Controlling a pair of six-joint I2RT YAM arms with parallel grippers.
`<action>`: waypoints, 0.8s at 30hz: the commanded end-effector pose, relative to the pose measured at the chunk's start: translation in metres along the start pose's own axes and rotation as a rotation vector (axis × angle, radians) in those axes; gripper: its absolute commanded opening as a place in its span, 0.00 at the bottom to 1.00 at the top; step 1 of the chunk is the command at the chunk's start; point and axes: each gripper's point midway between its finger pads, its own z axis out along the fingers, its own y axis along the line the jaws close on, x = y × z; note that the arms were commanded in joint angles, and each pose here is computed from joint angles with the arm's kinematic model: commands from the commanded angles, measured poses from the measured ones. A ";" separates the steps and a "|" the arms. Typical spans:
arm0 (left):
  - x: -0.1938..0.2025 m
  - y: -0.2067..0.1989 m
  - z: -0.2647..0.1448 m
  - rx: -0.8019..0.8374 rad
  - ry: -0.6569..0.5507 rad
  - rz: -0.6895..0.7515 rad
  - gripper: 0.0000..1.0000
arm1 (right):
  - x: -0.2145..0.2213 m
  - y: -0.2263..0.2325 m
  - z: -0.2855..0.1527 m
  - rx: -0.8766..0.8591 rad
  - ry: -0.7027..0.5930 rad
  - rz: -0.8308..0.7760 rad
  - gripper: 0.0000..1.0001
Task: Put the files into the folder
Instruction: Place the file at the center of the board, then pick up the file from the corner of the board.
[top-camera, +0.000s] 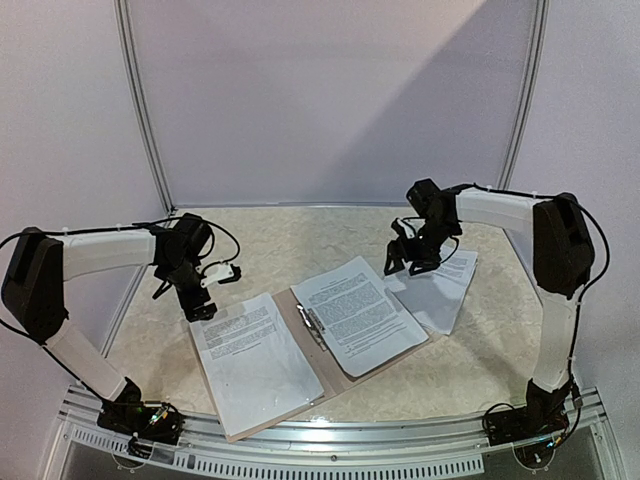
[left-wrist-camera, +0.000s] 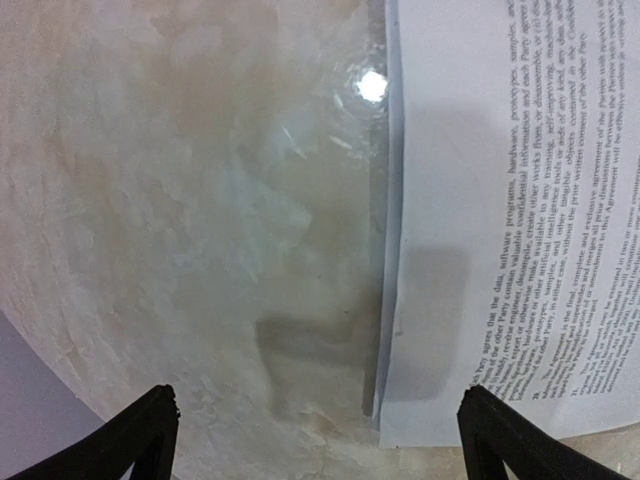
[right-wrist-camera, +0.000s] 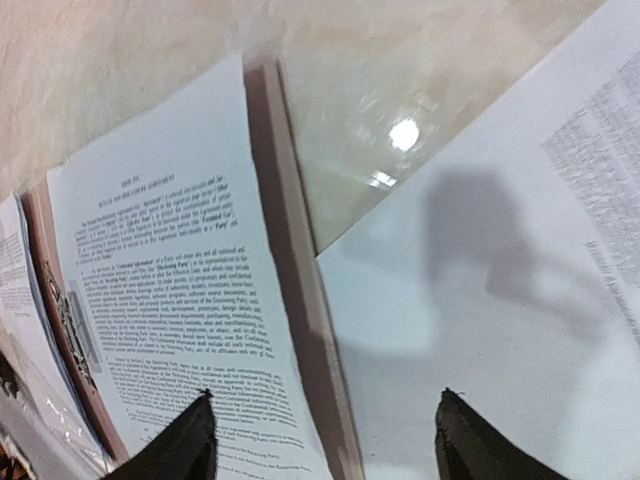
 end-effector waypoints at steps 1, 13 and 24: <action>-0.008 0.006 -0.011 -0.008 -0.027 0.006 0.99 | -0.028 -0.063 -0.078 0.197 -0.249 0.107 0.62; -0.009 0.010 -0.017 -0.015 -0.021 0.004 0.99 | -0.011 -0.215 -0.112 0.135 -0.531 0.568 0.29; -0.004 0.011 -0.019 -0.028 0.001 -0.004 1.00 | -0.047 -0.274 -0.078 0.120 -0.530 0.645 0.29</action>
